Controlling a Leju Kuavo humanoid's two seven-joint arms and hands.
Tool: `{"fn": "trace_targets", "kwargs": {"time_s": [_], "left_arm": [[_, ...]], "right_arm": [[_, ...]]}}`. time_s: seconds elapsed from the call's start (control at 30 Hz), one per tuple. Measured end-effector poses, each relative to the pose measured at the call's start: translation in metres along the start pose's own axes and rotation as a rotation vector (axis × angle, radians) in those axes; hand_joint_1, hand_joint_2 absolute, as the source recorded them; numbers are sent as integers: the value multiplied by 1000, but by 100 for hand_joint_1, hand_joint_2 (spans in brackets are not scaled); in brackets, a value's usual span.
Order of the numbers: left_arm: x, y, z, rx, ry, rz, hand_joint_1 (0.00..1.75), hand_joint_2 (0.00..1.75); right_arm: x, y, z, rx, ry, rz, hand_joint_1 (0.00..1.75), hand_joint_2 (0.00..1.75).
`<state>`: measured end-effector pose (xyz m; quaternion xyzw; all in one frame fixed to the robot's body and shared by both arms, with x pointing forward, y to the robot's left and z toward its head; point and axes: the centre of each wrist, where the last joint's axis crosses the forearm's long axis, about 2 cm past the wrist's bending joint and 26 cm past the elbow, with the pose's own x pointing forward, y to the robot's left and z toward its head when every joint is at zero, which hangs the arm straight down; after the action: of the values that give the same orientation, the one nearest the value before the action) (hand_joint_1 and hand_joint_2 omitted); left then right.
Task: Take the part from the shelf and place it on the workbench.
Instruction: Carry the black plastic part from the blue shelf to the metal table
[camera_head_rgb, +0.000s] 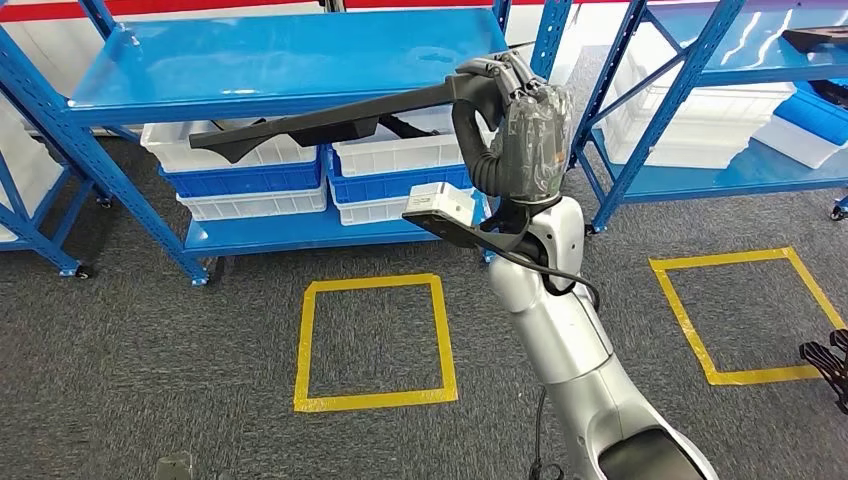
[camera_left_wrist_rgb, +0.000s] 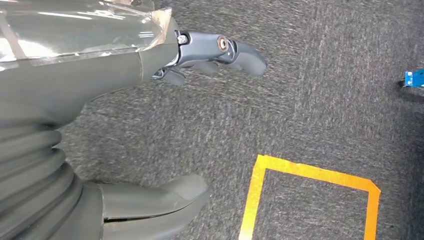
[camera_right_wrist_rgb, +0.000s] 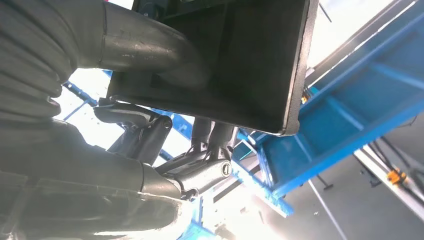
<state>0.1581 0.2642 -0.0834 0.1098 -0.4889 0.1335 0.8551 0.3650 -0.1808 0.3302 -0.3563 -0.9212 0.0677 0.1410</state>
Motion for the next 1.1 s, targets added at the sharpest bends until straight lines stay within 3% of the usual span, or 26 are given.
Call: {"fn": "trace_targets", "kwargs": {"time_s": [1.1], "left_arm": [[-6, 12, 3, 64, -9, 30, 0, 175]], "right_arm": [[3, 14, -10, 14, -8, -69, 175, 175]]}}
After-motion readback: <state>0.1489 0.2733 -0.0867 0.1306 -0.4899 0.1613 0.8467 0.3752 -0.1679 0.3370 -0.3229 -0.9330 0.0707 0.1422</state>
